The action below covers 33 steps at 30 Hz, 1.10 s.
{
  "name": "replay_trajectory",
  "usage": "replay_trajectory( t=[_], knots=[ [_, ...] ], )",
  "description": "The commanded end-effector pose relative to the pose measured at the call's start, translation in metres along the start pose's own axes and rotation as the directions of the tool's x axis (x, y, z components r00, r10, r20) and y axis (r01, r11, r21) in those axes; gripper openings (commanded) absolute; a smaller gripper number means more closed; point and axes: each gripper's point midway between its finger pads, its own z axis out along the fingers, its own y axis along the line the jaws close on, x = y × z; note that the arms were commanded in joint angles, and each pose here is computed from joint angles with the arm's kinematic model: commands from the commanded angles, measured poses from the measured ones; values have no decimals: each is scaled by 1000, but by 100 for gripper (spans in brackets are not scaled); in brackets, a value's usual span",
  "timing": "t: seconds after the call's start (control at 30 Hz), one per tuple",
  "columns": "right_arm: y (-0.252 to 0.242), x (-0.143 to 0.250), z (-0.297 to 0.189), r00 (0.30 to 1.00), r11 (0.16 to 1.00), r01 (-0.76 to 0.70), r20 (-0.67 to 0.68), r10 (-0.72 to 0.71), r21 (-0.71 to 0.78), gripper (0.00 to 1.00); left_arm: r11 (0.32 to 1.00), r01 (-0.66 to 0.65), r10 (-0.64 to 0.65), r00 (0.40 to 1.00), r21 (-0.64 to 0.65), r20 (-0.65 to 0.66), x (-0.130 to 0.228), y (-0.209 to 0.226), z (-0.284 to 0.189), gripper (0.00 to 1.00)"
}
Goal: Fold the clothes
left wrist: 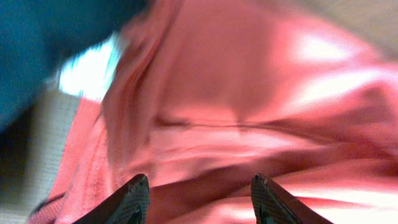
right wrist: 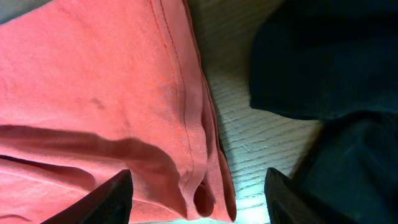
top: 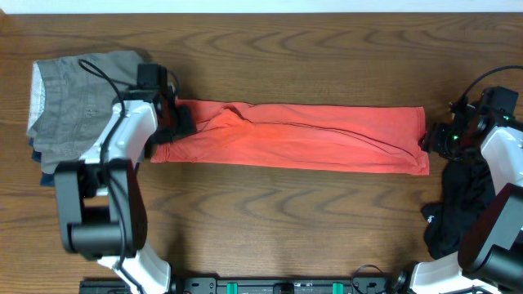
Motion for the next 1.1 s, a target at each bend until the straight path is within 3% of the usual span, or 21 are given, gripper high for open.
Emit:
replay_trajectory(
  t=[0.0,0.37,0.7,0.9,1.07],
  knots=[
    [-2,4,3,1000,1000,6,-15,-6,6,66,990,-68,53,992,120,117,-23,-41,-39,56],
    [-2,7,3,1000,1000,4,-27,-4,2,65,973,-179,177,984,145,23,10,-89,9,56],
    [-2,10,3,999,1000,1,-40,-1,2,65,982,-130,135,990,137,-30,17,-88,71,58],
    [-1,11,3,999,1000,1,-43,-1,2,65,980,-109,108,994,164,11,6,-96,72,59],
    [-2,11,3,999,1000,1,-44,-1,2,66,972,-130,115,989,195,88,-15,-110,42,60]
  ],
)
